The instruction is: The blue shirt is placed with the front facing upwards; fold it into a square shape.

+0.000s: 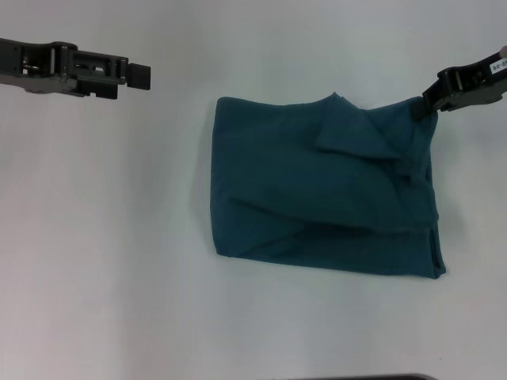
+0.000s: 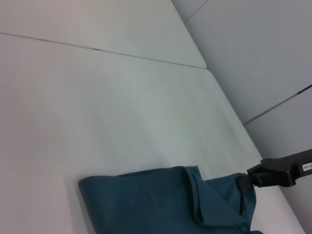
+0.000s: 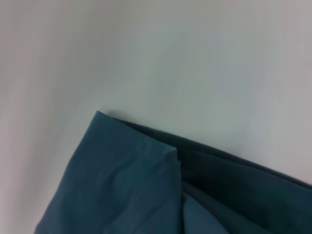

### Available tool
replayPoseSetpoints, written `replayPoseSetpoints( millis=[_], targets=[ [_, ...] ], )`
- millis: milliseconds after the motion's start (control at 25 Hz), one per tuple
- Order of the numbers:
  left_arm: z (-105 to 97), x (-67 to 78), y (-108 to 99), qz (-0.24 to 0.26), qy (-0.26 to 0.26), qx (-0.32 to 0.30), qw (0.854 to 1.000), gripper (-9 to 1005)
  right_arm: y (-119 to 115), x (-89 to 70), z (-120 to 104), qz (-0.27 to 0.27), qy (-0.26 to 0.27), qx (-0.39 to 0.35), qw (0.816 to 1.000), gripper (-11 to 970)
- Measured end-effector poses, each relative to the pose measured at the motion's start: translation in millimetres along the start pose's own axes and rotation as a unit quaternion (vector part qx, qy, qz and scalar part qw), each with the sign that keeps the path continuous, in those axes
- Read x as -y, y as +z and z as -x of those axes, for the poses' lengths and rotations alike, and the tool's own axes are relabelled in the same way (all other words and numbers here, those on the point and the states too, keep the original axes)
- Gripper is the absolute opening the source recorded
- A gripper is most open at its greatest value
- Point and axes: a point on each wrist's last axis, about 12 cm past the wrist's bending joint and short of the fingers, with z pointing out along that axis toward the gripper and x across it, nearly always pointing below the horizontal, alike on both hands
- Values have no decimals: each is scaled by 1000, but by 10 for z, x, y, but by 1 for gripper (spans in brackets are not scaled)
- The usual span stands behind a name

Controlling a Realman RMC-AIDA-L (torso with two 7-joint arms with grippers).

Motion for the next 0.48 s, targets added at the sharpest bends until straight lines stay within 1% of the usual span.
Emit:
replayPoseSetpoints(
  millis=[200, 360, 480],
  targets=[
    [-4, -5, -1, 1, 1, 0, 1000, 875, 50, 3, -19, -17, 0, -18, 1000, 91],
    [-7, -9, -3, 2, 1, 1, 1000, 874, 30, 85, -47, -49, 8, -30, 998, 106],
    [-6, -9, -3, 2, 2, 2, 1000, 874, -9, 148, -43, -72, 18, -26, 997, 118]
  ],
)
